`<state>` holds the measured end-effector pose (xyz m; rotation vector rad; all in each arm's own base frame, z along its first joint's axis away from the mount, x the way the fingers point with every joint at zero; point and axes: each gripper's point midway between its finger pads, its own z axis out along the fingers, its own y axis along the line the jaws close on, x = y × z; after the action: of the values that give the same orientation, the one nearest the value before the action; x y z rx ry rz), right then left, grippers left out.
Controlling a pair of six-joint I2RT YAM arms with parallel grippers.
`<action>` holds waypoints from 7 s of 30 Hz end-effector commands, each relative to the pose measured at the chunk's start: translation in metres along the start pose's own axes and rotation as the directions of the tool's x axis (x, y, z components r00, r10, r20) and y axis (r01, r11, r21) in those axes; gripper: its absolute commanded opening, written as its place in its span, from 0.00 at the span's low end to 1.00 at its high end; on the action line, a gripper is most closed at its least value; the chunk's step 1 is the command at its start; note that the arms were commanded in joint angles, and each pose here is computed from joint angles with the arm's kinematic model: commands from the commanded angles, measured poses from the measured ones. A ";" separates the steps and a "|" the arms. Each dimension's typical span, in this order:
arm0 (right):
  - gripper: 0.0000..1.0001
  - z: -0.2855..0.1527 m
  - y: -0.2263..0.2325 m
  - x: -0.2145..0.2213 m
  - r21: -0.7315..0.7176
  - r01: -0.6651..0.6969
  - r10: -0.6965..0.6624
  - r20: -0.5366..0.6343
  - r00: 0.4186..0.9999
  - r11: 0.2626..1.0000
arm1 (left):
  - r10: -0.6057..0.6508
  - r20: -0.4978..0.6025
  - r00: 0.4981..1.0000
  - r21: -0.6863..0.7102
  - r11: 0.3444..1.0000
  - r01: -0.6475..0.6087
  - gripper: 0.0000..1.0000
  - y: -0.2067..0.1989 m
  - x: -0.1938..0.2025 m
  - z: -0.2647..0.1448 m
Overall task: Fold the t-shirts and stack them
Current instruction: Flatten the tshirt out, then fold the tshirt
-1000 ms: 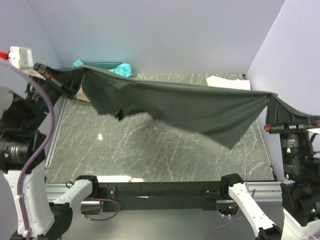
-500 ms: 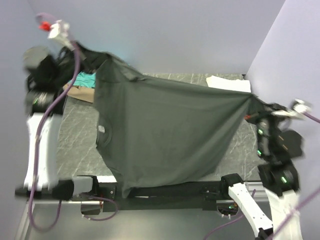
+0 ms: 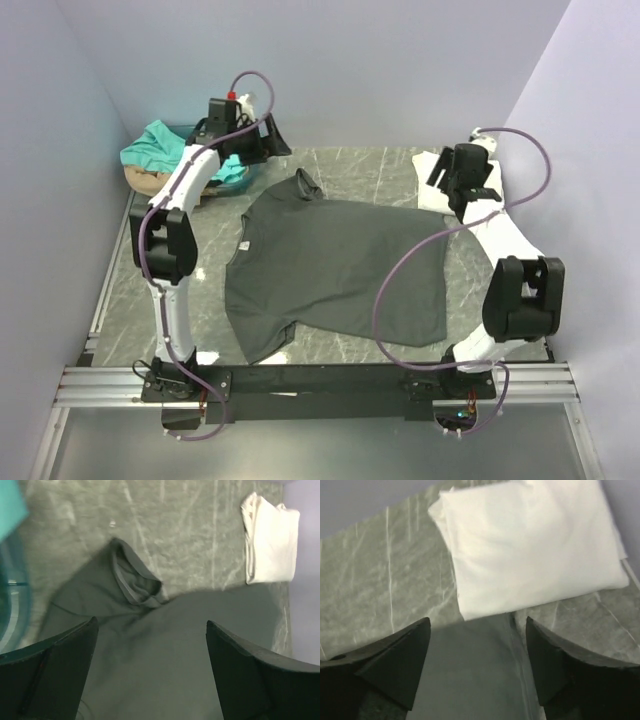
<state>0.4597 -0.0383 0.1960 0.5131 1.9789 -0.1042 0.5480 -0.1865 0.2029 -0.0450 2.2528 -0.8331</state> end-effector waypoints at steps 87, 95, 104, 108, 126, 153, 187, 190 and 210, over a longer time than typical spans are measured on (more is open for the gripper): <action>0.81 -0.071 0.124 0.169 -0.364 -0.138 -0.098 -0.559 0.823 0.921 | -0.167 0.022 0.986 -0.586 0.797 0.148 0.87 0.068 0.213 -0.152; 0.81 -0.091 0.109 0.170 -0.370 -0.132 -0.101 -0.549 0.830 0.920 | -0.344 -0.032 0.938 -0.645 0.724 0.244 0.66 0.088 0.301 -0.191; 0.81 -0.107 0.099 0.172 -0.376 -0.128 -0.110 -0.551 0.827 0.918 | -0.462 -0.052 0.886 -0.655 0.685 0.319 0.53 0.094 0.339 -0.187; 0.81 -0.109 0.094 0.175 -0.372 -0.110 -0.122 -0.548 0.827 0.922 | -0.458 -0.038 0.888 -0.667 0.673 0.319 0.49 0.100 0.340 -0.185; 0.81 -0.129 0.066 0.197 -0.316 -0.113 -0.099 -0.584 0.806 0.942 | -0.396 -0.103 0.912 -0.699 0.681 0.216 0.01 0.115 0.333 -0.160; 0.76 -0.196 -0.034 0.294 0.010 -0.015 0.017 -0.747 0.664 1.000 | -0.381 0.020 0.924 -0.607 0.730 0.315 0.01 0.151 0.233 -0.142; 0.37 -0.191 -0.013 0.212 -0.101 0.016 -0.080 -0.670 0.738 0.995 | -0.357 0.009 0.934 -0.608 0.740 0.288 0.01 0.146 0.231 -0.157; 0.39 -0.208 -0.019 0.229 -0.120 -0.013 -0.077 -0.708 0.703 0.993 | -0.367 0.007 0.930 -0.601 0.742 0.297 0.01 0.145 0.234 -0.154; 0.44 -0.210 -0.030 0.303 -0.020 -0.044 0.009 -0.818 0.575 0.999 | -0.365 -0.035 0.930 -0.600 0.752 0.272 0.01 0.149 0.239 -0.148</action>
<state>0.1532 0.0915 0.0260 0.6189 2.9174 0.2742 0.2982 -0.0491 0.0437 -0.7337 2.6239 -0.2437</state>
